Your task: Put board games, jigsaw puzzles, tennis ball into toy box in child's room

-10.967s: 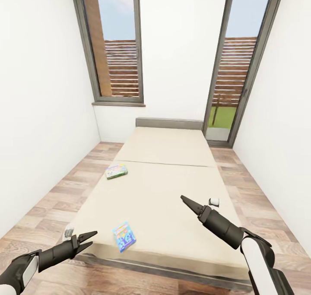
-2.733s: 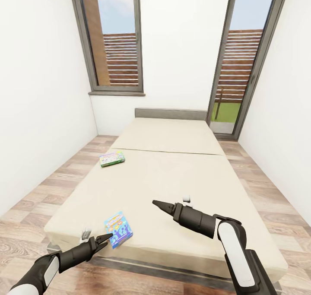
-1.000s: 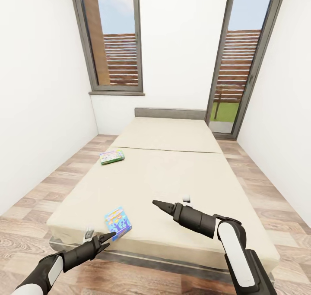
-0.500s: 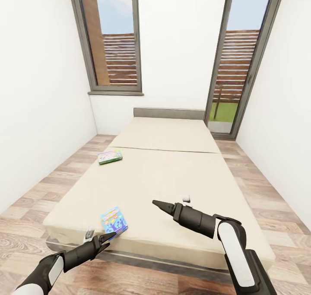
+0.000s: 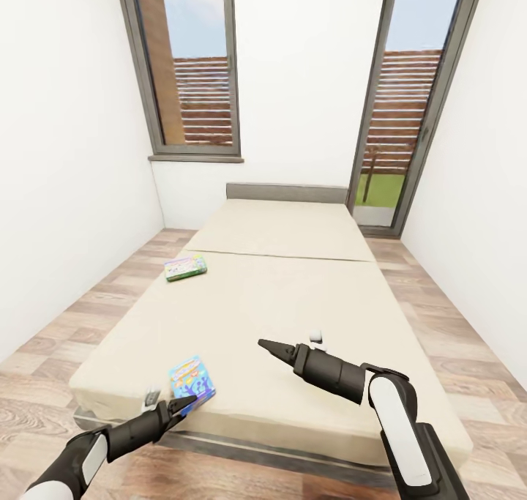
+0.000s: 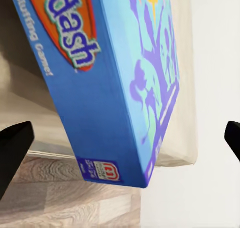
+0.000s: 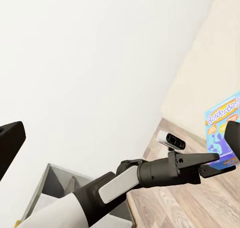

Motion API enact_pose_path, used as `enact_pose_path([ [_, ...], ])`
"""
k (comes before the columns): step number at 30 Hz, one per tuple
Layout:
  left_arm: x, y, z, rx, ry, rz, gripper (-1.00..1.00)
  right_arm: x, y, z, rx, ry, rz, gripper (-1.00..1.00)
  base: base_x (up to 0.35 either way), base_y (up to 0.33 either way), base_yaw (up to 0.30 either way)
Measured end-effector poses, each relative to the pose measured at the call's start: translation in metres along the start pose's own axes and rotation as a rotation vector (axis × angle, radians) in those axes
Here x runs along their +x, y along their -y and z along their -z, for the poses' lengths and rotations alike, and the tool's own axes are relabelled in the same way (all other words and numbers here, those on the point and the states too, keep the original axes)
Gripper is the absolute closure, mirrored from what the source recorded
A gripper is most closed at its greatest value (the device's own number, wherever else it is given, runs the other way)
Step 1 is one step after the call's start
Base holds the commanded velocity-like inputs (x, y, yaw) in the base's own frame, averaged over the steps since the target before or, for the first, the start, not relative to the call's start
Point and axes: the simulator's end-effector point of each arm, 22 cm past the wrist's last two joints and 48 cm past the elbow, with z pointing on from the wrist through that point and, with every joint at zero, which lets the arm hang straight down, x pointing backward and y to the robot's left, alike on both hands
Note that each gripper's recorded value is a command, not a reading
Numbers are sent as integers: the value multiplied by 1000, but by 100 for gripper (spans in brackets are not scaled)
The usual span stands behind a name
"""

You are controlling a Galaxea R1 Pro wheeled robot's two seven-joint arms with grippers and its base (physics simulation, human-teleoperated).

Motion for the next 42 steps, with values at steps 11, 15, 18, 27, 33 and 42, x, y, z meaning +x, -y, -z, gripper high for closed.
enact_pose_path([
  [11, 3, -2, 1, -6, -8, 3, -100, 0, 0, 0, 1, 0, 0, -100, 12, 0, 0],
  [15, 2, -2, 1, -5, -8, 3, -100, 0, 0, 0, 0, 0, 0, -100, 0, 0, 0],
  [18, 2, -2, 1, -6, -7, 2, -100, 0, 0, 0, 0, 0, 0, -100, 0, 0, 0],
  [27, 3, -2, 0, -6, -8, -5, 100, 0, 0, 0, 0, 0, -1, -100, 0, 0, 0],
  [33, 3, 6, -1, 25, -11, 25, 100, 0, 0, 0, 0, 0, 0, -100, 0, 0, 0],
  [42, 3, 8, -1, 32, -12, 27, 100, 1, -2, -3, -2, 3, -5, -100, 0, 0, 0],
])
